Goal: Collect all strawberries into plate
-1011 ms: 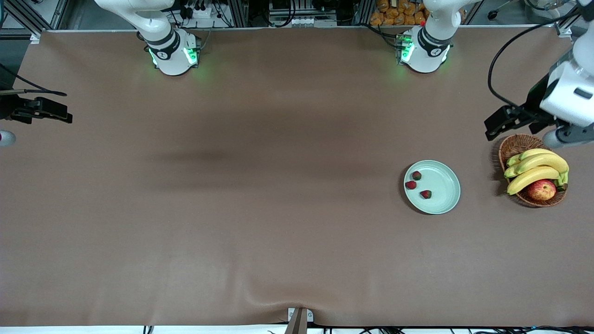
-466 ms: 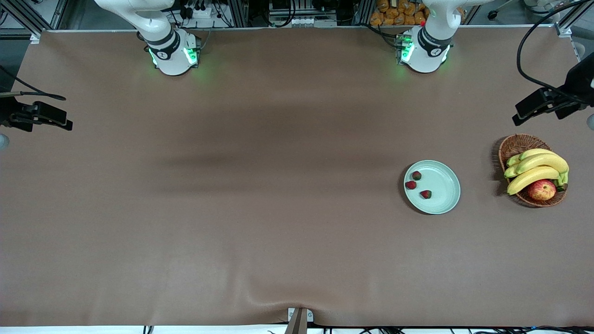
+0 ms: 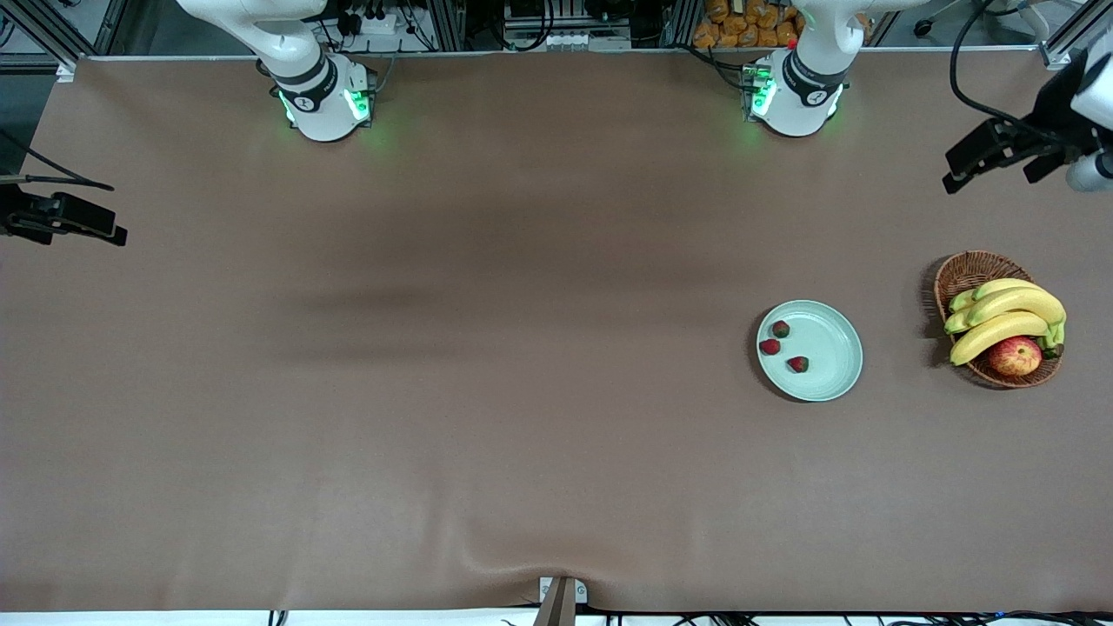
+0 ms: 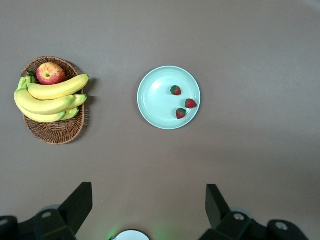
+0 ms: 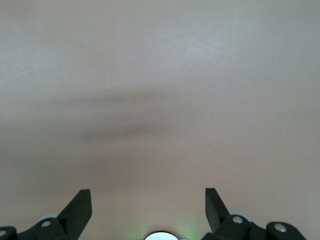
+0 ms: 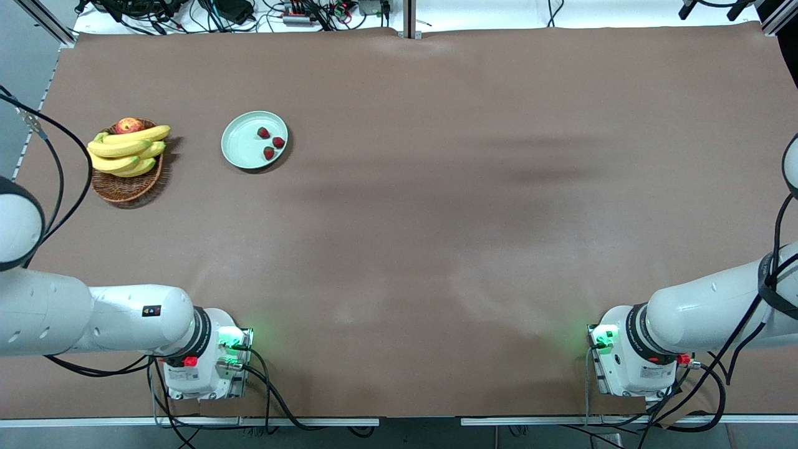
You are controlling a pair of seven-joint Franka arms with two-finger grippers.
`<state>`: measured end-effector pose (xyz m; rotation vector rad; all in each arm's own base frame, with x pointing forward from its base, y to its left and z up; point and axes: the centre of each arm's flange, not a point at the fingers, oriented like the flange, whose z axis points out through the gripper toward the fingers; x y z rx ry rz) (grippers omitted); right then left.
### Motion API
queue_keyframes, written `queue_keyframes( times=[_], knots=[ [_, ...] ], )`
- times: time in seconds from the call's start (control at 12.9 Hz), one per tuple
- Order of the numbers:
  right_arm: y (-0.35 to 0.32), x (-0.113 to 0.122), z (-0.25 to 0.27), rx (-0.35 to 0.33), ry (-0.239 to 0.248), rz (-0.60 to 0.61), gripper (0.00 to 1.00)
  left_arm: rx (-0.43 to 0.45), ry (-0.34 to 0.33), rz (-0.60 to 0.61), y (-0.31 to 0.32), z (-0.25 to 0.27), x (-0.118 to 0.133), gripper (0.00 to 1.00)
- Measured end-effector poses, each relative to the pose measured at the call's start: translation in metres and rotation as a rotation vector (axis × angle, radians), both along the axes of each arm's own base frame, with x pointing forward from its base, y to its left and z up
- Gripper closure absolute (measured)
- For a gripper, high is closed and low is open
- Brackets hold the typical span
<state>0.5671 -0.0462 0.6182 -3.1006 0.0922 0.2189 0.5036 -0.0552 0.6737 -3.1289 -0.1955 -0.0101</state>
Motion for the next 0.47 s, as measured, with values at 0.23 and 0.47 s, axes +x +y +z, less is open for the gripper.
queue_keyframes(
  times=[0.23, 0.47],
  knots=[
    [-0.0018, -0.0016, -0.0009, -0.018, 0.014, -0.003, 0.00, -0.005, -0.003, -0.019, 0.0065, 0.0019, -0.0022, 0.00],
    [-0.0002, -0.0017, -0.0010, -0.018, 0.016, -0.004, 0.00, -0.006, -0.006, -0.054, 0.0081, 0.0024, 0.0008, 0.00]
  ],
)
